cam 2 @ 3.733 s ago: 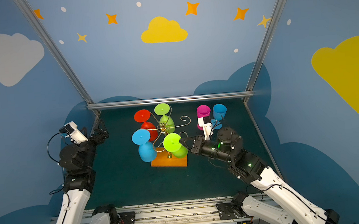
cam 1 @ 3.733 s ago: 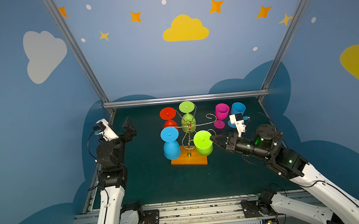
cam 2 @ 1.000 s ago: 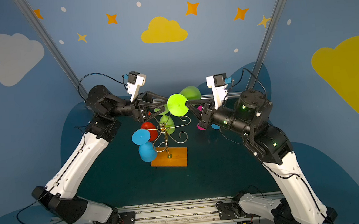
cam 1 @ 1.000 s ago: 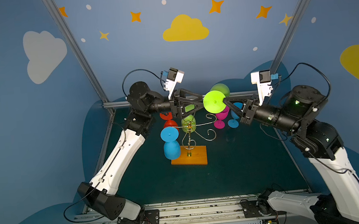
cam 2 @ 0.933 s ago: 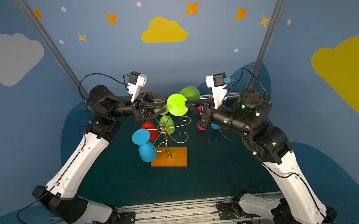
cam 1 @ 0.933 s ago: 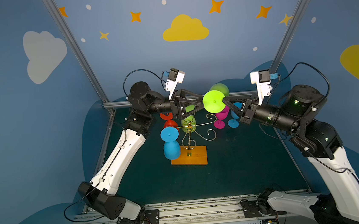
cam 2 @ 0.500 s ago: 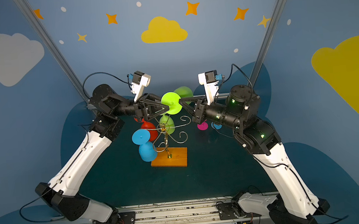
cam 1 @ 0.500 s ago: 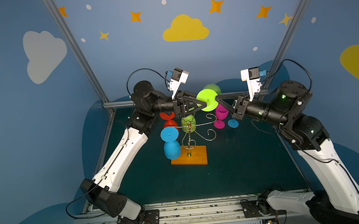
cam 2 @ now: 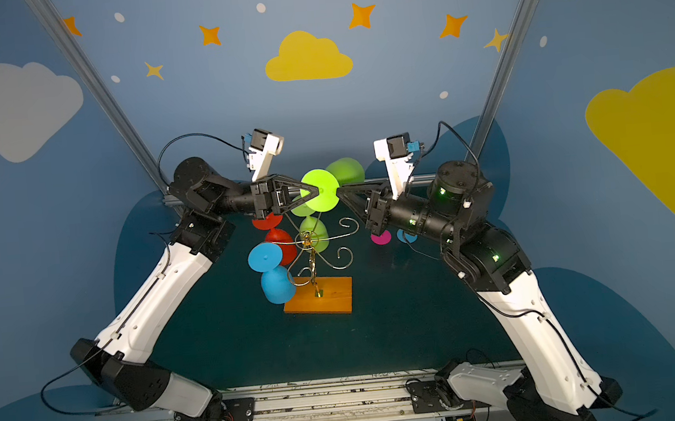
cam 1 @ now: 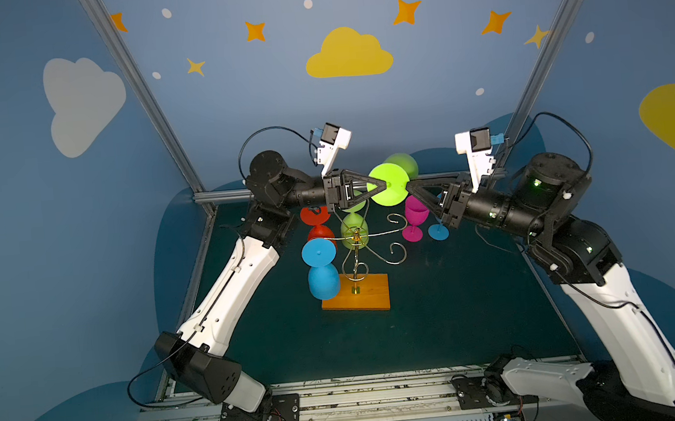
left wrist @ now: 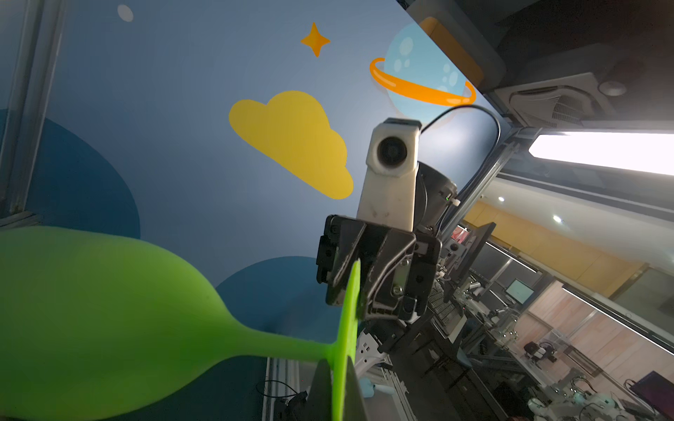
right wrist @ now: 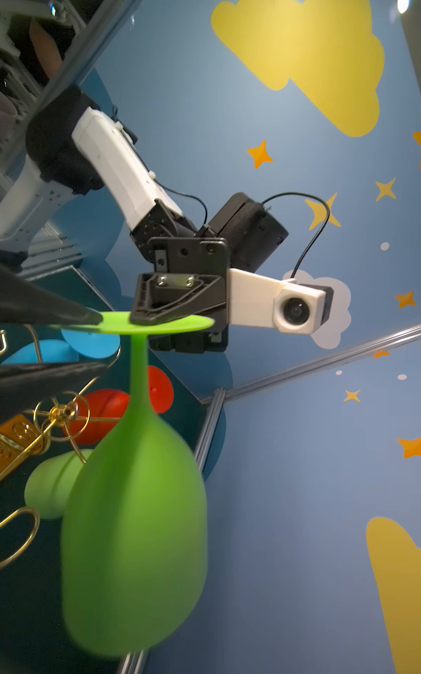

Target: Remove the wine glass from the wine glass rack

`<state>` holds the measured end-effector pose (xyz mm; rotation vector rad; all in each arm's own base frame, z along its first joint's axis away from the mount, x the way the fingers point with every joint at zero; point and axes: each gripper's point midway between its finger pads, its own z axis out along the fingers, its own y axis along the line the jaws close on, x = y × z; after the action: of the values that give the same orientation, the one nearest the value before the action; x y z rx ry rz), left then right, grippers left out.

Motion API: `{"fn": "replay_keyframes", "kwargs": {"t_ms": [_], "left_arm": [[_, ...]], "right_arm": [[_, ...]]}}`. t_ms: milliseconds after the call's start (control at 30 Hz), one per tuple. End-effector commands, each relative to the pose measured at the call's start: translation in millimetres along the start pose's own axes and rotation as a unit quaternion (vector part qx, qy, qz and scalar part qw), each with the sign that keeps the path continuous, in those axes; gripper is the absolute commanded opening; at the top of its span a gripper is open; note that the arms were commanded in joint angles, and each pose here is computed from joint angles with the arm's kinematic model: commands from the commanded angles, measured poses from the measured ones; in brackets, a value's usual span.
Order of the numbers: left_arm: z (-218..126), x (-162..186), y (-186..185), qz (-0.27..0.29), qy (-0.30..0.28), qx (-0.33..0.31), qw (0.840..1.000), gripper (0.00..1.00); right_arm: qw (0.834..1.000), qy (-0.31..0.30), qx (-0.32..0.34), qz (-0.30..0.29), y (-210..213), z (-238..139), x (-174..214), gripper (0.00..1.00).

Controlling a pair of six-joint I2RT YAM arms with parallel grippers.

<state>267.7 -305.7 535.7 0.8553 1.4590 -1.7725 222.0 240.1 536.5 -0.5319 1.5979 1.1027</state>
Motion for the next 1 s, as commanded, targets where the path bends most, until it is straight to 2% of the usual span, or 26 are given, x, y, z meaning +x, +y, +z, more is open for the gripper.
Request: {"fn": "replay_keyframes", "kwargs": {"t_ms": [0,100,167,233,400,467,567,733,967], "left_arm": [[-14.6,-30.3,-8.1,-0.019,-0.046,-0.001,0.999,0.03],[-20.5,-36.3,-3.4,-0.050,-0.056,-0.005,0.997,0.03],[-21.9,-37.6,-2.1,-0.068,-0.054,0.000,0.996,0.03],[-21.6,-38.1,-1.0,-0.086,-0.049,0.008,0.995,0.03],[-20.4,-38.0,3.1,-0.117,-0.043,0.016,0.992,0.03],[-20.6,-37.2,2.7,-0.123,-0.041,0.014,0.991,0.03],[-21.2,-36.6,0.1,-0.125,-0.039,0.013,0.991,0.03],[-21.5,-35.9,-2.9,-0.131,-0.037,0.014,0.991,0.03],[-22.5,-34.1,-6.3,-0.133,-0.036,0.013,0.990,0.03]], "right_arm": [[0.997,-0.023,0.035,-0.065,-4.9,-24.7,-3.7,0.48],[0.989,-0.017,0.086,-0.121,-20.9,-35.3,1.3,0.65],[0.982,-0.012,0.097,-0.159,-25.7,-37.9,6.1,0.80],[0.974,-0.009,0.097,-0.204,-28.0,-37.1,10.8,0.85],[0.943,-0.015,0.115,-0.313,-42.5,-24.5,9.7,0.88],[0.929,-0.010,0.104,-0.355,-44.4,-14.0,10.6,0.89],[0.917,-0.012,0.079,-0.391,-43.9,-0.2,9.4,0.90],[0.911,0.000,0.028,-0.411,-46.8,24.9,11.0,0.90],[0.907,-0.001,0.008,-0.421,-62.6,50.9,10.1,0.90]]}}
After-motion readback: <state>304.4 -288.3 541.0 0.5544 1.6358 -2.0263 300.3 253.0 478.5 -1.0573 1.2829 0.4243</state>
